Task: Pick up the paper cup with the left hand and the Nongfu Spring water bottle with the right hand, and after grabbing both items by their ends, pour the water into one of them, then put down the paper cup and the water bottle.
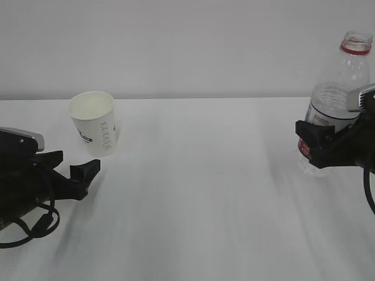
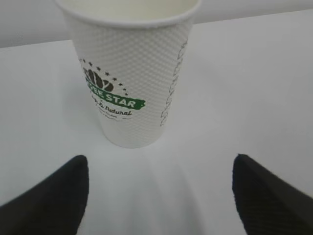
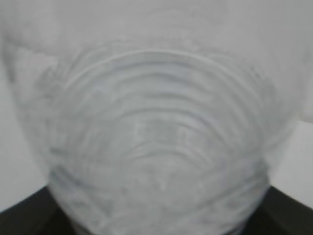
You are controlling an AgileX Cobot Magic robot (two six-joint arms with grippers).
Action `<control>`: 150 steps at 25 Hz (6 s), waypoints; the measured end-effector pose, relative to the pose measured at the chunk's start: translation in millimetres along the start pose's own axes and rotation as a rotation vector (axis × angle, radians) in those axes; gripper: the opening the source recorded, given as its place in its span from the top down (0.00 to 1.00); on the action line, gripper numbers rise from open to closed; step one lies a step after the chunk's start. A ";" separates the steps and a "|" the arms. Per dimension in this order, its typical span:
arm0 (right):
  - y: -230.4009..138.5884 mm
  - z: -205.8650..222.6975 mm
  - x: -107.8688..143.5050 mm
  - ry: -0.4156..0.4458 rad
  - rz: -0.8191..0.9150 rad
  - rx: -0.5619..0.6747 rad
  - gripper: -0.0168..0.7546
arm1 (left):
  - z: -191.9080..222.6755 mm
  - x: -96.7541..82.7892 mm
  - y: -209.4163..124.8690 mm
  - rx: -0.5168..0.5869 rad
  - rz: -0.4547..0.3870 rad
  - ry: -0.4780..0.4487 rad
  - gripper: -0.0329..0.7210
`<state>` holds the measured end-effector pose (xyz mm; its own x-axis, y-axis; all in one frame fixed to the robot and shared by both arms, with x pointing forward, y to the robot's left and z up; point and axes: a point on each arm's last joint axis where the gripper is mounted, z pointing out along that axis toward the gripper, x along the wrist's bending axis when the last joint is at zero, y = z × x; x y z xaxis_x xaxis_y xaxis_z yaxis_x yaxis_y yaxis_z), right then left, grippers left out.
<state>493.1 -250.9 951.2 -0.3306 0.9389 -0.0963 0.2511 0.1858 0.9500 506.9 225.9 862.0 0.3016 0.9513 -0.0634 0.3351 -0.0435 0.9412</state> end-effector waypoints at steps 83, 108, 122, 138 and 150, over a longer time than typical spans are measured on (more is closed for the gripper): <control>-0.5 0.0 0.2 0.003 -0.003 0.006 0.29 | 84.7 5.9 7.5 -0.092 0.009 -0.005 0.18; -0.6 0.0 1.1 0.012 -0.014 0.006 0.29 | 8.1 -33.2 33.4 -0.080 0.092 -0.368 0.18; -0.7 -0.1 2.5 0.027 -0.027 0.007 0.29 | -7.0 -58.2 28.2 -0.013 0.131 -0.685 0.18; -1.0 -0.3 5.6 0.062 -0.057 0.008 0.29 | -17.4 -77.5 28.9 0.001 0.195 -0.823 0.18; -1.5 -0.6 8.9 0.099 -0.077 0.011 0.29 | -25.3 -118.4 25.3 -0.004 0.220 -0.926 0.18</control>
<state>489.2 -242.9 949.1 -0.4373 0.8886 -0.1385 0.2313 0.2600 0.9375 457.1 120.0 901.7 0.9455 0.3024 -0.1210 0.1843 -0.1904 0.9642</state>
